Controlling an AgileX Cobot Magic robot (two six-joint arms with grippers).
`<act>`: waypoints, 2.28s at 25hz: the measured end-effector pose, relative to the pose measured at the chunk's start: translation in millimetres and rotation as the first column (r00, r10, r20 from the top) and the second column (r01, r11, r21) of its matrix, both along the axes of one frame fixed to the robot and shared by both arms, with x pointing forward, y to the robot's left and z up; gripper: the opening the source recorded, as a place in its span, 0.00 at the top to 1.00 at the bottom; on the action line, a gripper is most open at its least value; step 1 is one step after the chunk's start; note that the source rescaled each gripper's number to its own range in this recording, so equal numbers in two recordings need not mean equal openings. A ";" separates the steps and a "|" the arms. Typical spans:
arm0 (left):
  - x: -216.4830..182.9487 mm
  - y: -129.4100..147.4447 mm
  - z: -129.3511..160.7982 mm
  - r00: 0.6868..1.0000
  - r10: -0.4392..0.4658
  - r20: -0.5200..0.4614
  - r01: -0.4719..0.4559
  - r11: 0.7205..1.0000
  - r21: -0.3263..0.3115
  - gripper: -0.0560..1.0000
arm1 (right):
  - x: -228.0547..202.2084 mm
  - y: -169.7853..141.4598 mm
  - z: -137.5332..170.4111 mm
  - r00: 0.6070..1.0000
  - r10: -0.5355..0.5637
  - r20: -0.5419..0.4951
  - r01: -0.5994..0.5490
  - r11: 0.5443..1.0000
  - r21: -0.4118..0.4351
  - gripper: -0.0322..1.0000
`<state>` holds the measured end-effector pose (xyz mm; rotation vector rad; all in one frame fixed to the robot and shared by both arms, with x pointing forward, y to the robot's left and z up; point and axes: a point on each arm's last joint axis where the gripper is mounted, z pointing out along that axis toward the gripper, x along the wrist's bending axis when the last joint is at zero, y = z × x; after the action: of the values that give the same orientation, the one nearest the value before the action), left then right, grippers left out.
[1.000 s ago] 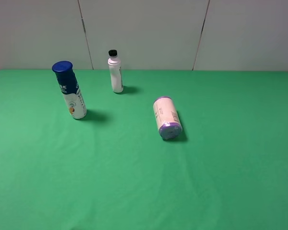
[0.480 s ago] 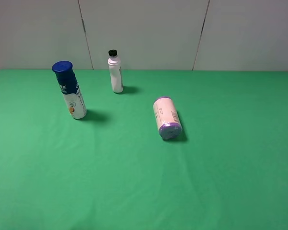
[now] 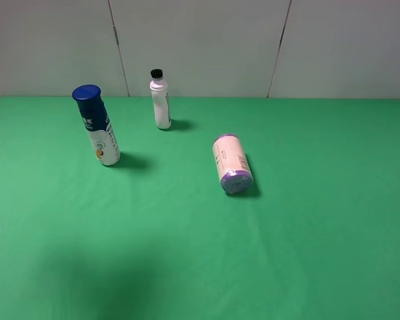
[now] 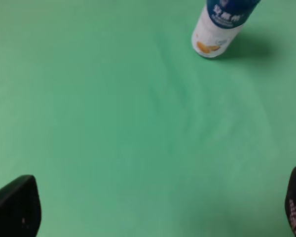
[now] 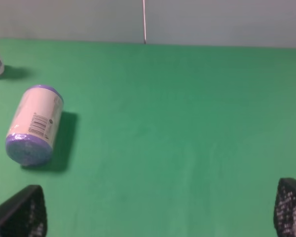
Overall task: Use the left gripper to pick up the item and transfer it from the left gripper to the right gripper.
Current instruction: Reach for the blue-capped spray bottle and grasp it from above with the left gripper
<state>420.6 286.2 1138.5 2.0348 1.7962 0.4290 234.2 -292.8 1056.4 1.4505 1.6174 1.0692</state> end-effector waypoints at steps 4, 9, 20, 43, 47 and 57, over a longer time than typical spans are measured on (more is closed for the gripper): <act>38.0 -15.6 -4.3 0.996 -0.059 -0.061 0.060 0.998 0.000 0.00 | 0.0 0.0 0.0 1.000 0.000 0.000 0.000 1.000 0.000 0.00; 79.3 -33.9 -10.0 0.990 -0.079 -0.114 0.078 0.997 -0.013 0.00 | 0.0 0.0 0.0 1.000 0.000 0.000 0.000 1.000 0.000 0.00; 148.5 -59.4 -51.0 0.951 -0.070 -0.302 0.070 0.997 -0.011 0.00 | 0.0 0.0 0.0 1.000 0.000 0.000 0.000 1.000 0.000 0.00; 199.8 -105.6 -132.0 0.892 -0.135 -0.431 0.173 0.984 0.050 0.00 | 0.0 0.0 0.0 1.000 0.000 0.000 0.000 1.000 0.000 0.00; 199.6 -111.3 -136.1 0.889 -0.147 -0.434 0.203 0.976 0.084 0.00 | 0.0 0.0 0.0 1.000 0.000 0.000 0.000 1.000 0.000 0.00; 200.8 -110.1 -136.0 0.895 -0.146 -0.422 0.213 0.970 0.114 0.00 | 0.0 0.0 0.0 1.000 0.000 0.000 0.000 1.000 0.000 0.00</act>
<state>621.4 176.1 1002.5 2.5297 1.8199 0.0885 234.2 -292.8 1056.4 1.4505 1.6174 1.0692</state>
